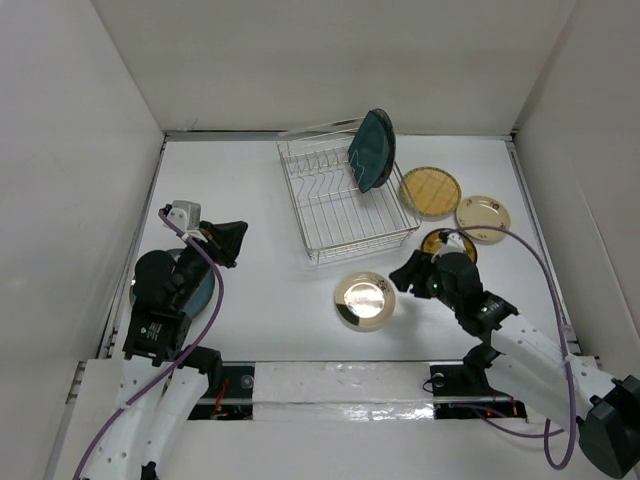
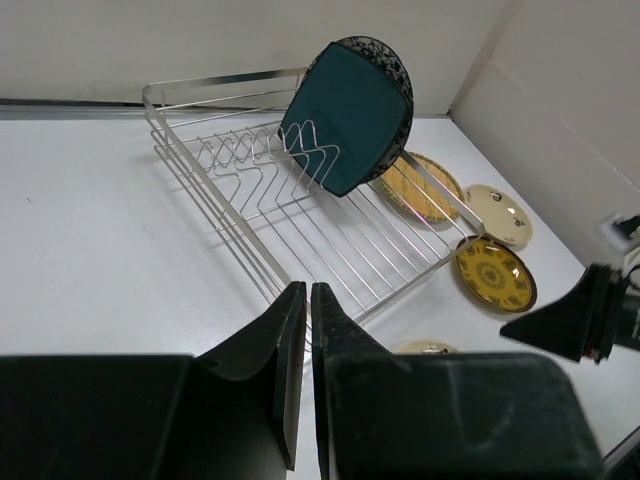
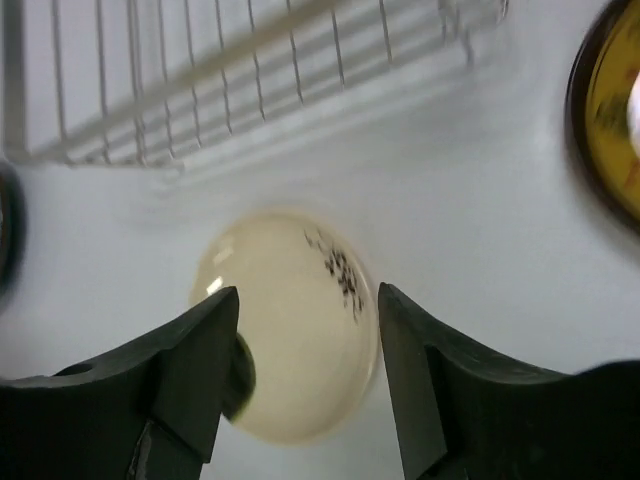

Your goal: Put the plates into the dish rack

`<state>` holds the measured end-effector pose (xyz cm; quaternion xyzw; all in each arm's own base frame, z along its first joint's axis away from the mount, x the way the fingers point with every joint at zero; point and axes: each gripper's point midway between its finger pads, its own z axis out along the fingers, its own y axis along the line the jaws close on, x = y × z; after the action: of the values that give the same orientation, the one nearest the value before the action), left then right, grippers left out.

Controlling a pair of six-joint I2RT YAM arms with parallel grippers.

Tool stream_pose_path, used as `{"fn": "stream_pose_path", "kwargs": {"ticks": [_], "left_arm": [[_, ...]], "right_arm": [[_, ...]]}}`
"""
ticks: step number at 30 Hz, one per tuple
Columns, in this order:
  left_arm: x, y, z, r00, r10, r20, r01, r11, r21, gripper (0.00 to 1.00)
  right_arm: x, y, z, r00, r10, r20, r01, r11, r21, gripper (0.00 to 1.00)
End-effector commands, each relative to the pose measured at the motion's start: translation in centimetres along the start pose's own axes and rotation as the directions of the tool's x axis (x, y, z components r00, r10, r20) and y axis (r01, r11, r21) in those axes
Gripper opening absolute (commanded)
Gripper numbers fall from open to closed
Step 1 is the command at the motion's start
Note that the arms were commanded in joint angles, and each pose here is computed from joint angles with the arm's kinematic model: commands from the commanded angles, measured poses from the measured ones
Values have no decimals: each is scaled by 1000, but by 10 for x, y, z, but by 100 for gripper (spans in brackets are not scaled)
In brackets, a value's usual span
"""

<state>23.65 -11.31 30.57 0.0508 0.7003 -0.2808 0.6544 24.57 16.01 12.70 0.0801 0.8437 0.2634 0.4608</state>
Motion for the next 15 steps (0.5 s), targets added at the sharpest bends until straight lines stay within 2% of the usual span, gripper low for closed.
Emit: {"fn": "stream_pose_path", "kwargs": {"ticks": [1, 8, 14, 15], "left_arm": [[-12, -5, -1, 999, 6, 49, -7, 1000, 16, 4], [-11, -4, 0, 999, 5, 43, -5, 1000, 14, 4], [-11, -3, 0, 999, 5, 44, -5, 1000, 10, 4], [-11, -4, 0, 999, 6, 44, -7, 1000, 11, 4]], "right_arm": [[51, 12, -10, 974, 110, -196, -131, 986, -100, 65], [85, 2, 5, 944, 138, -300, -171, 981, -87, 62], [109, 0, 16, 908, 151, -390, -205, 974, -100, 48], [110, 0, 18, 909, 150, -388, -205, 973, -104, 39]]}}
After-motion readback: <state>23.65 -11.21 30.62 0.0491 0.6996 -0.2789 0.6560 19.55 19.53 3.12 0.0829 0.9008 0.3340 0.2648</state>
